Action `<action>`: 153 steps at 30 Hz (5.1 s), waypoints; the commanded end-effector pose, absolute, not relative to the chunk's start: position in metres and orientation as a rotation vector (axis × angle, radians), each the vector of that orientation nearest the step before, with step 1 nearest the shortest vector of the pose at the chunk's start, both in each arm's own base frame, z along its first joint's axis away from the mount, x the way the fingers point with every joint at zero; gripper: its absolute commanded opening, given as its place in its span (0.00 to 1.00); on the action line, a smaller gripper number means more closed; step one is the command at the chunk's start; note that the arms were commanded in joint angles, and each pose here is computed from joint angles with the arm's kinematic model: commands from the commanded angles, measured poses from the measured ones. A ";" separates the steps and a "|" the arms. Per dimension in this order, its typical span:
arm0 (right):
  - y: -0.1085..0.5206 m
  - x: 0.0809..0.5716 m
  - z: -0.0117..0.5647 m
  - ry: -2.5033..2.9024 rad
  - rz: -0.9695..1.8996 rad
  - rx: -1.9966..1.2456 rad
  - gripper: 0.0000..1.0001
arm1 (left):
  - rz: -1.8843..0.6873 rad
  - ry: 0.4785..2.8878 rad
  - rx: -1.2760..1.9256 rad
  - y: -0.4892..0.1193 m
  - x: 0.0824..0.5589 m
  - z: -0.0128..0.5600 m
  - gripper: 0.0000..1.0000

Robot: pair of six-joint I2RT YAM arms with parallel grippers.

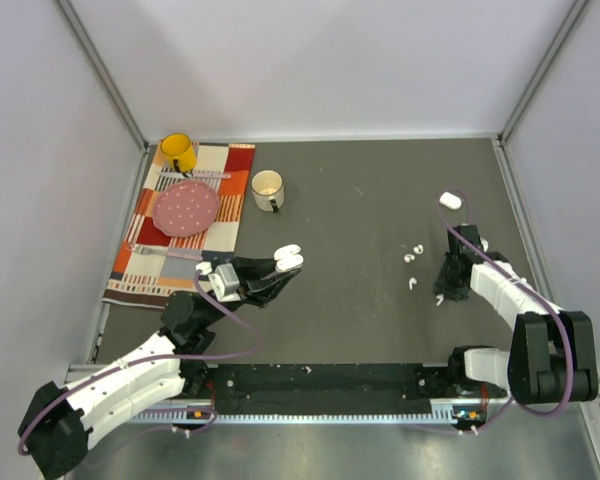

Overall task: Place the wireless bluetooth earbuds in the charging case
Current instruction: Pick up the right earbud from the corner of the board, then insert the right earbud into the right side groove of the charging case.

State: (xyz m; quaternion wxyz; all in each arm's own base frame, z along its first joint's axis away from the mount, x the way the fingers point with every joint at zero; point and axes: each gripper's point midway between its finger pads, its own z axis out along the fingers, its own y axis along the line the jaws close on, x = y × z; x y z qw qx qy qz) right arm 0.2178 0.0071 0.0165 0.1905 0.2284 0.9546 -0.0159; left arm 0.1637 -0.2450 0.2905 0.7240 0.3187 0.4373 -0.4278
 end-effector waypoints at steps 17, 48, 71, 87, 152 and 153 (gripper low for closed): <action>0.017 0.232 0.027 2.617 0.047 0.617 0.01 | -0.943 0.926 0.688 -0.243 0.162 0.301 0.00; 0.135 0.259 0.338 1.646 0.396 -0.027 0.00 | -0.983 0.941 0.698 -0.257 0.170 0.305 0.00; 0.286 0.193 0.395 1.350 0.648 -0.326 0.00 | -1.001 0.907 0.743 -0.265 0.167 0.310 0.00; 0.329 0.170 0.365 1.406 0.836 -0.413 0.00 | -0.980 0.886 0.709 -0.261 0.169 0.320 0.00; 0.331 0.171 0.308 1.406 0.564 -0.624 0.00 | -0.972 0.889 0.643 -0.253 0.173 0.322 0.00; 0.331 0.172 0.309 1.403 0.558 -0.623 0.00 | -0.971 0.891 0.643 -0.252 0.173 0.322 0.00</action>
